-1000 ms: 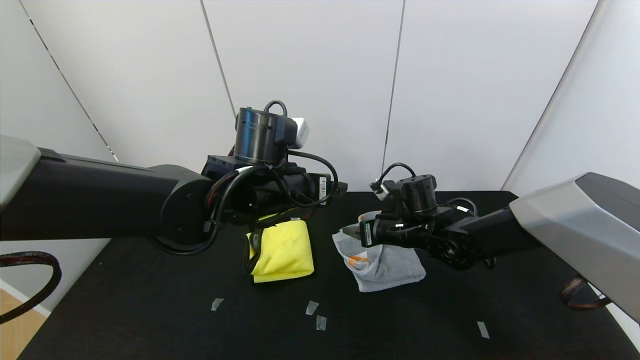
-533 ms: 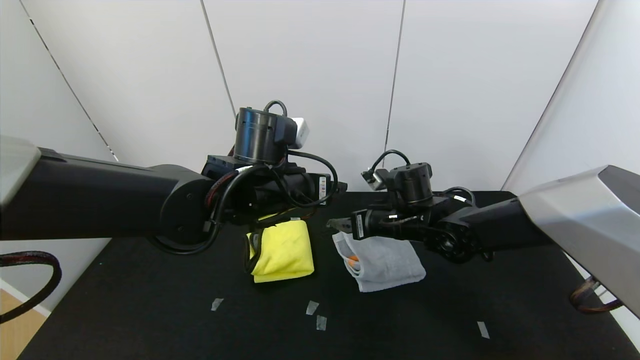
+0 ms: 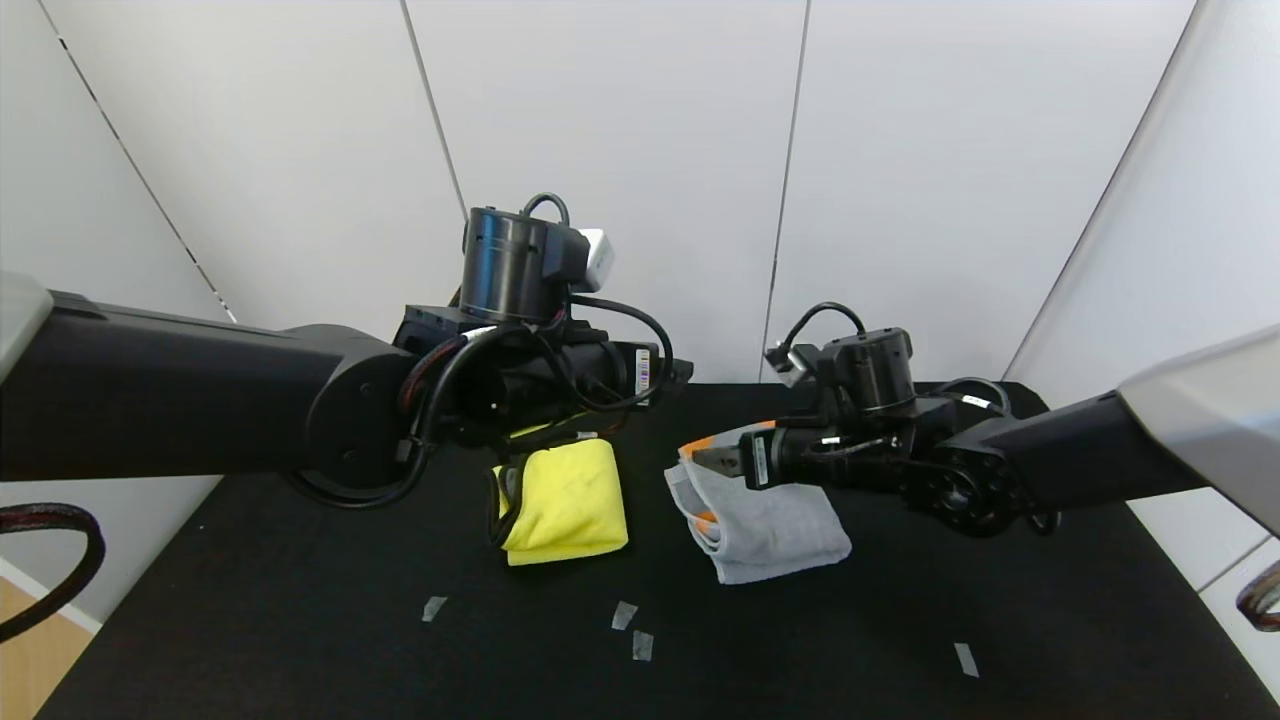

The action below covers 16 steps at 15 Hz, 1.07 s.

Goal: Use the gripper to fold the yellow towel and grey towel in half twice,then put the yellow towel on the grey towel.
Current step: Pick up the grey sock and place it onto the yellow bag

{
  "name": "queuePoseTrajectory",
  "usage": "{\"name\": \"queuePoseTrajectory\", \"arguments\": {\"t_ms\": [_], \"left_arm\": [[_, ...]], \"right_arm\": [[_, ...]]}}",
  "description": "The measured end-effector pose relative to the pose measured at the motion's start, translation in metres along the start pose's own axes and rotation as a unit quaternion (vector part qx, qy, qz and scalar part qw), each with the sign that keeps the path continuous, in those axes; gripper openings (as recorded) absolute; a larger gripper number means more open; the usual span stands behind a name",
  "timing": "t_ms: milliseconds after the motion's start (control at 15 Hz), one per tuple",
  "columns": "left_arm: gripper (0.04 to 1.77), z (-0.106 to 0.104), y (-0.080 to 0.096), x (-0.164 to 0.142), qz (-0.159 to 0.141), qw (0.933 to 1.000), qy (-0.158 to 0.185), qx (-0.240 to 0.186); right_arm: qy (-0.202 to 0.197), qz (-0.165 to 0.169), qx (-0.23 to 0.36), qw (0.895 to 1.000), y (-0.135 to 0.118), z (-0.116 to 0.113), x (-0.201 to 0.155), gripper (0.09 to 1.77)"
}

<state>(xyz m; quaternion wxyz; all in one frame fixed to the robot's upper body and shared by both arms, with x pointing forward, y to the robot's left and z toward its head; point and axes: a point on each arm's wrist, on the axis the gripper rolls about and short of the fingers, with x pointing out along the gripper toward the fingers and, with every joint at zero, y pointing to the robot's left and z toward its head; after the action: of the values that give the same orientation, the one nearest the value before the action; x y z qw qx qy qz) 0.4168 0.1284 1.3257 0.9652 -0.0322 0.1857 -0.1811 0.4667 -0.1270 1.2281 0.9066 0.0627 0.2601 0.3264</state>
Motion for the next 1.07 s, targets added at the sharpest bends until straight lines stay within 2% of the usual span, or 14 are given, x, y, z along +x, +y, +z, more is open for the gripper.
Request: {"name": "queuePoseTrajectory", "arguments": {"t_ms": [400,600,800,1067], "left_arm": [[1.72,-0.01,-0.007,-0.003,-0.01,0.9998,0.016,-0.001],[1.72,-0.026,-0.019,-0.006,-0.028,0.997,0.047,-0.054],[1.72,-0.043,-0.027,-0.004,-0.034,0.9904,0.094,-0.095],[1.72,-0.075,-0.027,0.016,-0.078,0.9723,0.171,-0.139]], "right_arm": [[-0.007,-0.046,0.03,0.998,-0.034,0.003,-0.039,1.67],[-0.005,-0.064,0.041,0.997,-0.049,0.0,-0.047,1.68],[0.002,-0.07,0.046,0.996,-0.055,-0.005,-0.045,1.69],[0.007,-0.072,0.049,0.996,-0.059,-0.008,-0.041,1.7]]}}
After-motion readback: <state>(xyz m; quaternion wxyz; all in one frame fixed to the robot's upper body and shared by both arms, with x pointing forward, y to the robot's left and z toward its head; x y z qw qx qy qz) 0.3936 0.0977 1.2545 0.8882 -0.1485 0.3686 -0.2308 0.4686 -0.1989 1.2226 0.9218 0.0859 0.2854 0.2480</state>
